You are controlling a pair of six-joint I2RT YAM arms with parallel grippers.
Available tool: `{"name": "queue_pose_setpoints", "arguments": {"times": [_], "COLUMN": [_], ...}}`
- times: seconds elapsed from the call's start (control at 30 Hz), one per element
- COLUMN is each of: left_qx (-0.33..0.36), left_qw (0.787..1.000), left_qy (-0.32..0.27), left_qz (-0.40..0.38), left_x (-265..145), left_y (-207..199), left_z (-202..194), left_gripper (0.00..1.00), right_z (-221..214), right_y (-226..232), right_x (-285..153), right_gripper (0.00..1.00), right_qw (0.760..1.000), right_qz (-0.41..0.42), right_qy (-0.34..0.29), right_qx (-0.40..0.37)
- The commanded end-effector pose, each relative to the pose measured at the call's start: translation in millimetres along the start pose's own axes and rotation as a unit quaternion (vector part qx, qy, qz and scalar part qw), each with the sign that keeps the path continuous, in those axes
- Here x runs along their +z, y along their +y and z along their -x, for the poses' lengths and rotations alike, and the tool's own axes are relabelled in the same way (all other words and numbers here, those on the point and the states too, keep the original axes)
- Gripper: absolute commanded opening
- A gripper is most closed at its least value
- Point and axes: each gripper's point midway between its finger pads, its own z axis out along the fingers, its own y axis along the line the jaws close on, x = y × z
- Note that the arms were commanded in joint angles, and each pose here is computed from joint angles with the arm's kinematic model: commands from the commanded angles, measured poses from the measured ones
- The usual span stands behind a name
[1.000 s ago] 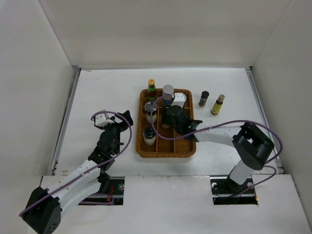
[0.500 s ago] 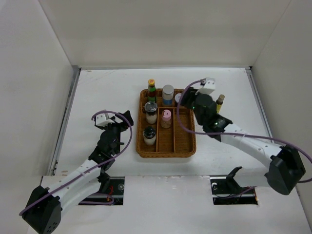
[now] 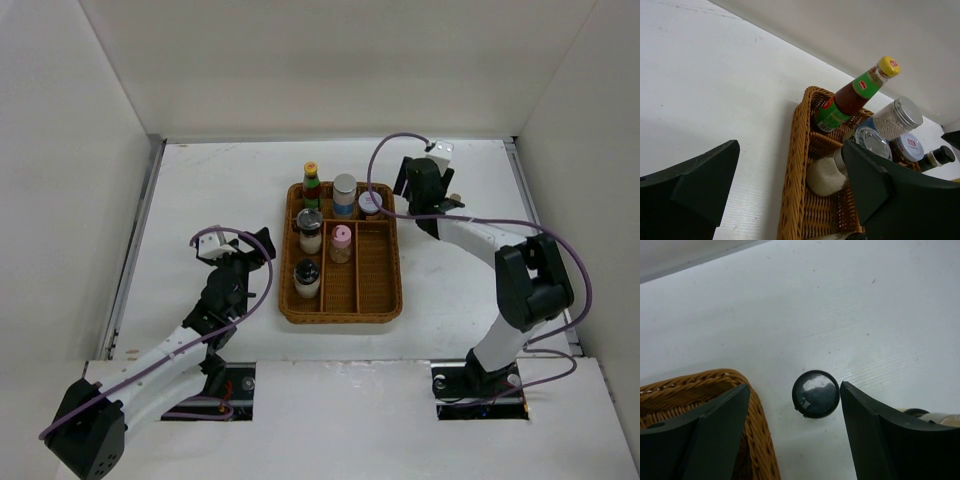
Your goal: Organize the condiment bottles
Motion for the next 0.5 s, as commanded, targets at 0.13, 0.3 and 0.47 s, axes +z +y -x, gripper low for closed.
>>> {"name": "queue_pose_setpoints", "arguments": {"times": [0.13,0.3,0.47], "left_qx": [-0.022,-0.022,-0.022], "left_qw": [0.999,0.999,0.999], "left_qy": [-0.016,-0.017,-0.018], "left_qz": [-0.020,-0.018,-0.018], "left_x": [-0.3,0.1,0.1], "left_y": [-10.7,-10.0,-9.7], "left_z": [9.2,9.7,10.3], "left_gripper": [0.85,0.85,0.85], "right_z": [24.8,18.3,10.9], "right_y": [-3.3,-10.8,-5.6], "right_x": [12.3,19.1,25.2], "right_gripper": [0.78,0.78,0.75], "right_qw": [0.999,0.996,0.997], "right_qz": [-0.039,-0.076,-0.071], "right_qy": [-0.034,-0.033,-0.025], "right_qx": [0.002,-0.027,-0.029]}}
